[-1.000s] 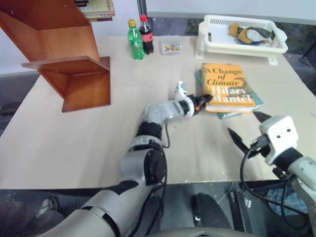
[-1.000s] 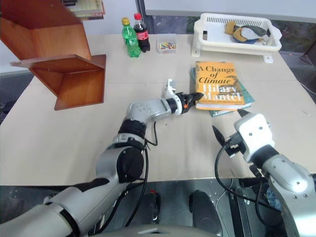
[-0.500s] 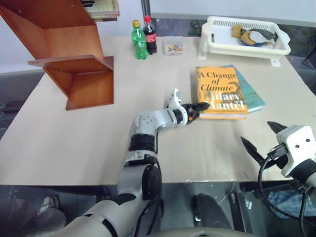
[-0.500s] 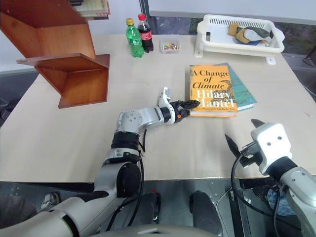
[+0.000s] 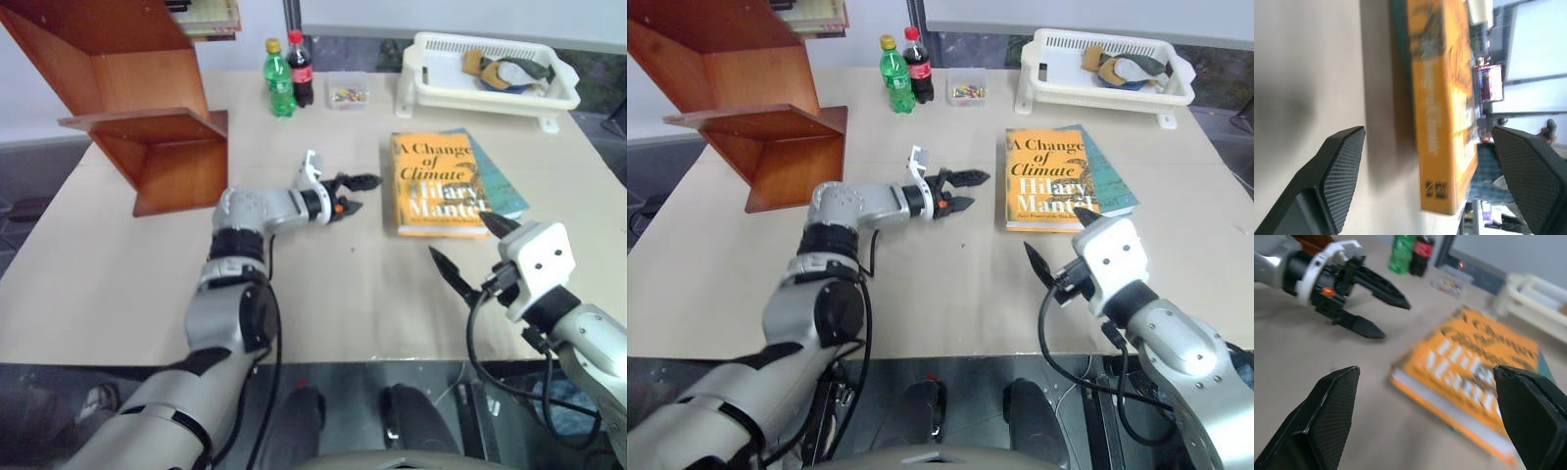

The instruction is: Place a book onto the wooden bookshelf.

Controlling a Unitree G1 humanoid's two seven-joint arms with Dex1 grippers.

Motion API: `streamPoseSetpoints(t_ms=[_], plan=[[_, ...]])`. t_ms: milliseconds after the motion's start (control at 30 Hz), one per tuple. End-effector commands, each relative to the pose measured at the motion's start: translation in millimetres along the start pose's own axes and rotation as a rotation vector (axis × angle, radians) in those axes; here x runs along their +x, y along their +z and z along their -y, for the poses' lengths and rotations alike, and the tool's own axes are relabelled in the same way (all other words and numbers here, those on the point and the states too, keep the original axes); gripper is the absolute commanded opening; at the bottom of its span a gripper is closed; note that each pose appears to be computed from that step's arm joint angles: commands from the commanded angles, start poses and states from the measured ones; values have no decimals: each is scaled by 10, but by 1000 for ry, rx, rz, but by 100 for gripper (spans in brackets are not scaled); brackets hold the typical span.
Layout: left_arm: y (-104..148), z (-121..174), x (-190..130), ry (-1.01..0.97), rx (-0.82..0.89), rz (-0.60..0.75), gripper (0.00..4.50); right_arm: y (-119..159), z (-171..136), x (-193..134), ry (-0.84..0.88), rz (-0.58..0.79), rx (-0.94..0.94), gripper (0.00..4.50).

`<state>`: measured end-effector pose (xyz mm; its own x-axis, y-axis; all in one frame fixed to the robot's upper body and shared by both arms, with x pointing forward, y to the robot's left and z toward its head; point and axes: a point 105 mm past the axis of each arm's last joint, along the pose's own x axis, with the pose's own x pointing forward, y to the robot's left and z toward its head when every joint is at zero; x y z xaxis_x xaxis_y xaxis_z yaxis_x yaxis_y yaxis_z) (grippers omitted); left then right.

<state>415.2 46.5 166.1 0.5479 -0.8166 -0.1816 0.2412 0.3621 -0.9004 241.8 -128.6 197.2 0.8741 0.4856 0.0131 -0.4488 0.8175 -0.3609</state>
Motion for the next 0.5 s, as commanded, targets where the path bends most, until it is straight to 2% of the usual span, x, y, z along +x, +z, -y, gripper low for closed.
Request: streamPoseSetpoints(t_ms=[33, 267, 500], plan=[[20, 95, 118, -77, -33, 15, 441, 63, 24, 54, -23, 27, -26, 450], [-105, 20, 367, -48, 46, 36, 441, 138, 39, 130, -29, 56, -50, 450], [-153, 94, 515, -60, 102, 66, 441, 144, 21, 109, -58, 57, -41, 450]])
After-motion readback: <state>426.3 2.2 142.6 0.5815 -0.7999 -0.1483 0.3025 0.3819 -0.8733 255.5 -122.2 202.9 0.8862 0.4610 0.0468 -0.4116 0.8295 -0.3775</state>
